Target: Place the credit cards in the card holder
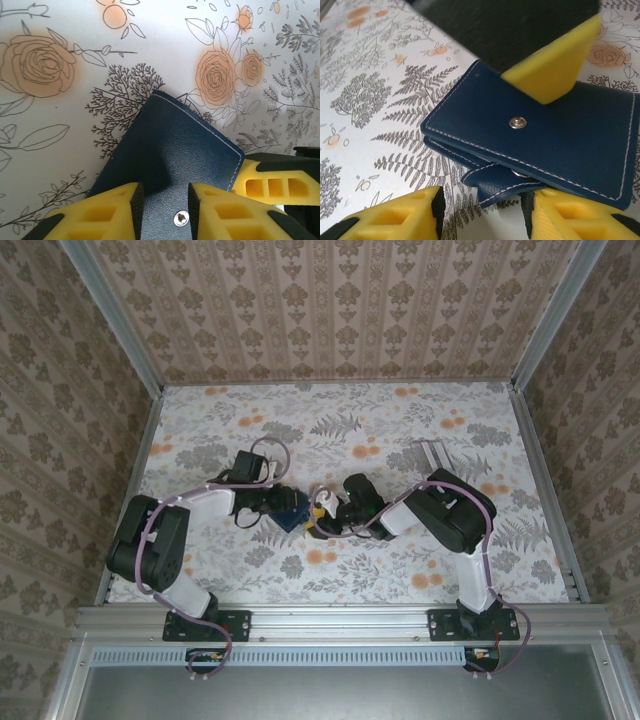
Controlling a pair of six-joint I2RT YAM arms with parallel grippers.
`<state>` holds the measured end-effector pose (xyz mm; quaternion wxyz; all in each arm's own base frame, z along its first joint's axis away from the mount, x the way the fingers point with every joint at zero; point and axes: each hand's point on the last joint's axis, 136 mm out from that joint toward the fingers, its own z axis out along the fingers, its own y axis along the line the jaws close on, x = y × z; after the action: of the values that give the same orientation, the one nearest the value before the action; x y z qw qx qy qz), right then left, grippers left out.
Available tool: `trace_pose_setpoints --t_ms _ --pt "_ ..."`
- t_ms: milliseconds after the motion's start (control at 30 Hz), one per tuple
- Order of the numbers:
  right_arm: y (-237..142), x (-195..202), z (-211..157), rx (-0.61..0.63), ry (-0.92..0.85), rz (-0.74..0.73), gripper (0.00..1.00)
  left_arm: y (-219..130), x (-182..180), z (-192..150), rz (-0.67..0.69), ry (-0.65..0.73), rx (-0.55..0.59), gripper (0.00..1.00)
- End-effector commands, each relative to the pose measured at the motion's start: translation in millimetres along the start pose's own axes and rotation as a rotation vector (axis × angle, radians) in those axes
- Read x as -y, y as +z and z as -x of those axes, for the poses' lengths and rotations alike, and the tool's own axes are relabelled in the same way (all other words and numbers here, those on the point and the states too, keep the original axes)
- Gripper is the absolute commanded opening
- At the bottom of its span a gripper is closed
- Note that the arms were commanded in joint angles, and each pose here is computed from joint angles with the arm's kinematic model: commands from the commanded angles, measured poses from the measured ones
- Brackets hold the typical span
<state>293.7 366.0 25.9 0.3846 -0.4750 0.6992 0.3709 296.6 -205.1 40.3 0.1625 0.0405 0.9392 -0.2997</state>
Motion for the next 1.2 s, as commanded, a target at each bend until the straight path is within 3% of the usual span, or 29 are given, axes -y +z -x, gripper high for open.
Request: trace_pose_setpoints --t_ms 0,200,300,467,733,1000,1100,1167 --pt "9.0 -2.4 -8.7 -0.03 0.126 0.045 0.47 -3.2 -6.1 -4.5 0.013 -0.034 0.017 0.29" --pt "12.4 -16.4 -5.8 -0.043 0.139 0.151 0.4 -0.6 -11.0 -10.1 0.029 -0.034 -0.001 0.27" --pt "14.5 -12.0 -11.6 -0.078 0.143 0.134 0.2 -0.2 -12.1 -10.8 0.032 -0.037 0.001 0.26" --pt "15.2 -14.8 -10.7 -0.077 0.144 0.153 0.0 -1.7 -13.4 -10.9 0.042 -0.04 0.004 0.25" --pt "-2.9 -43.4 -38.7 -0.175 -0.051 0.239 0.0 -8.5 -20.3 -9.2 0.073 -0.048 0.002 0.3" --pt "-4.5 -51.9 -47.9 -0.187 -0.401 0.163 0.0 -3.9 -19.0 -11.9 0.055 -0.046 -0.016 0.31" --pt "-2.3 -49.7 -51.7 -0.227 -0.411 0.145 0.09 -2.9 -17.3 -14.7 0.048 -0.035 -0.024 0.31" --pt "-1.4 -50.1 -53.6 -0.237 -0.427 0.13 0.2 -1.8 -15.8 -18.3 0.045 -0.022 -0.036 0.31"
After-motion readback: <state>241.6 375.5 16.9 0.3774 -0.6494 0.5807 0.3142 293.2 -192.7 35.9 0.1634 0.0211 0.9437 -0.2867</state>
